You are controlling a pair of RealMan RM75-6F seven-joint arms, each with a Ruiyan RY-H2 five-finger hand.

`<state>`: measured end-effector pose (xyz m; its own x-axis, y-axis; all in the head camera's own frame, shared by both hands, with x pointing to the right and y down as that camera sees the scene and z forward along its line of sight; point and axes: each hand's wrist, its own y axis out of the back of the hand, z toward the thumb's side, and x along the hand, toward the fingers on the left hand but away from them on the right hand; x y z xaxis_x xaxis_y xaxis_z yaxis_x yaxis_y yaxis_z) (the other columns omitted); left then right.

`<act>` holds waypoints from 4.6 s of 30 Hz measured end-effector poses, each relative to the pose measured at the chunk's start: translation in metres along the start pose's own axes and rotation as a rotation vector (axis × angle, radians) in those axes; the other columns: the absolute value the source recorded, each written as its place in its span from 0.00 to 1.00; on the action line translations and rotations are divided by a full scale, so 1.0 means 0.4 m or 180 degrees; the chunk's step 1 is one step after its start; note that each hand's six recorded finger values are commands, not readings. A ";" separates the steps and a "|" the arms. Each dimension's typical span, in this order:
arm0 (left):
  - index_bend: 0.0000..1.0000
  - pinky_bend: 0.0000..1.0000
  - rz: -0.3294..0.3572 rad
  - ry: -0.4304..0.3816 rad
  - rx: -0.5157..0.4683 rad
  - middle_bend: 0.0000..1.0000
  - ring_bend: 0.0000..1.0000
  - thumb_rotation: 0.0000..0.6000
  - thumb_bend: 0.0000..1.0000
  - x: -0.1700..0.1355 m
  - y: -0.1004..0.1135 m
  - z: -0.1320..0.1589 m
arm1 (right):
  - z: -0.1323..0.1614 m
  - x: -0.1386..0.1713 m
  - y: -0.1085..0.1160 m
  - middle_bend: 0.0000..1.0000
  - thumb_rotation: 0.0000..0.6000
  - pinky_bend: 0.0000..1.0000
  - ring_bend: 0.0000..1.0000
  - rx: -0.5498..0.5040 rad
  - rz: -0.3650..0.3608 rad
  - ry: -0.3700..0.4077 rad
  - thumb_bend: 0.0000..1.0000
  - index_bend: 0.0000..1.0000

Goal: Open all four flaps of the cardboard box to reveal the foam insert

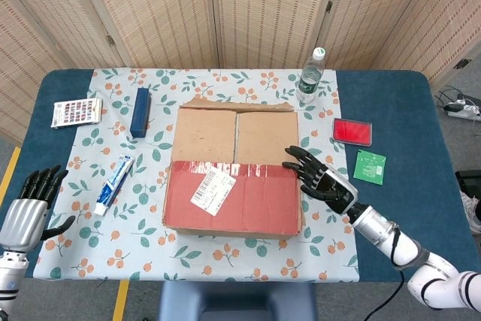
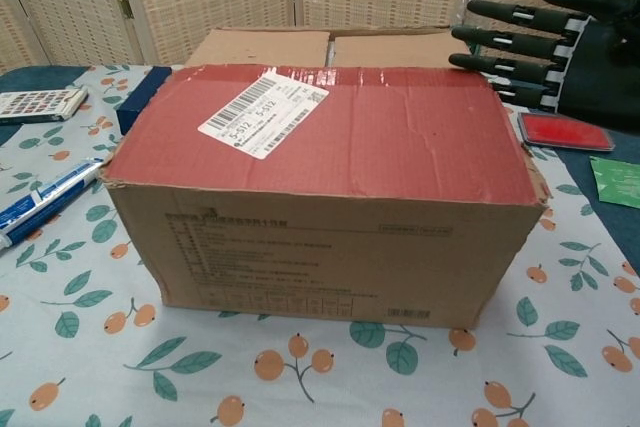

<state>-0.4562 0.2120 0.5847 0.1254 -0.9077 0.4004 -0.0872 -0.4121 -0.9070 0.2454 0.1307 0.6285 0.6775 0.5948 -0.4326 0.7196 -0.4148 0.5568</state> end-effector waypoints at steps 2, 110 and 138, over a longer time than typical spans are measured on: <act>0.07 0.00 -0.0002 0.0001 0.0005 0.06 0.00 1.00 0.28 0.001 -0.001 0.000 | 0.001 -0.002 -0.007 0.01 0.88 0.07 0.11 0.0006 0.0048 0.0009 0.33 0.05; 0.08 0.00 0.0039 -0.0195 0.0077 0.06 0.00 1.00 0.28 -0.035 -0.002 0.045 | 0.206 -0.031 -0.320 0.15 0.48 0.01 0.12 0.4947 0.0269 0.0381 0.61 0.48; 0.08 0.00 0.0091 -0.0200 -0.0067 0.06 0.00 1.00 0.28 -0.045 0.024 0.023 | 0.102 -0.371 -0.360 0.14 0.46 0.00 0.09 0.6483 0.0422 -0.0202 0.61 0.56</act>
<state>-0.4501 0.2251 0.5678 0.1842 -0.9127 0.3648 -0.1123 -0.3882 -0.9147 0.0474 0.0738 0.5836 0.7002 0.5011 -0.5086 -0.2610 -0.4834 -0.8356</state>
